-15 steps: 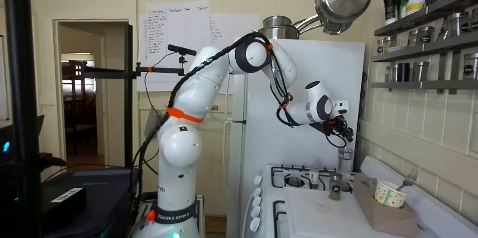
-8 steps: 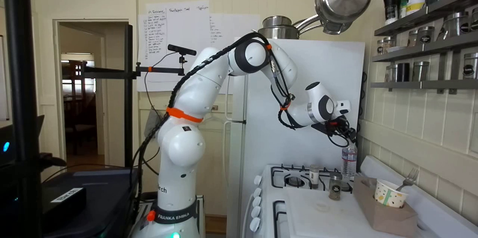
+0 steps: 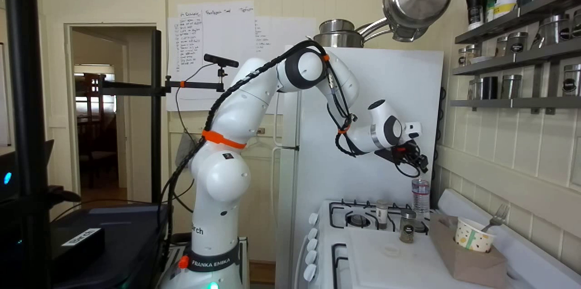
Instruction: Put the empty bottle of water on the plate next to it
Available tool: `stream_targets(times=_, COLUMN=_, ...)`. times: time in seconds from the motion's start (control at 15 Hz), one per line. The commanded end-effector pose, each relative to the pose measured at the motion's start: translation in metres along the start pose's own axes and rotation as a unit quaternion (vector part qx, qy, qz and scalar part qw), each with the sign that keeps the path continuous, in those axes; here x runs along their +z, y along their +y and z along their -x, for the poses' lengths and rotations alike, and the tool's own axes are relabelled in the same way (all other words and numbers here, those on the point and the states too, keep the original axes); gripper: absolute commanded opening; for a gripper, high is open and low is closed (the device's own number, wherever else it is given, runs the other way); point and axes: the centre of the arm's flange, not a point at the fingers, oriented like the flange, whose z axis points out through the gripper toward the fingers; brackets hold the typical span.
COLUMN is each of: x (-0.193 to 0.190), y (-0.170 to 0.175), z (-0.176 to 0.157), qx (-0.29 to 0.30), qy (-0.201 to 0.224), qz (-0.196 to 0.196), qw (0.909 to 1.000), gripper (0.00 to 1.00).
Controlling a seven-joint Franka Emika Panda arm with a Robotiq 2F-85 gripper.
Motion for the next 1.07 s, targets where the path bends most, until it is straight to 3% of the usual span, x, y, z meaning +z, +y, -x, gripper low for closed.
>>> stream_targets(times=0.0, x=-0.011, y=-0.009, z=0.009, qx=0.0, qy=-0.023, qz=0.02, qw=0.9995, gripper=0.08)
stream_targets(times=0.6, x=-0.028, y=-0.026, z=0.019, qx=-0.003, qy=-0.071, qz=0.035, qw=0.9968, gripper=0.08)
stream_targets(times=1.0, x=-0.034, y=-0.035, z=0.017, qx=-0.001, qy=-0.069, qz=0.029, qw=0.9972, gripper=0.08)
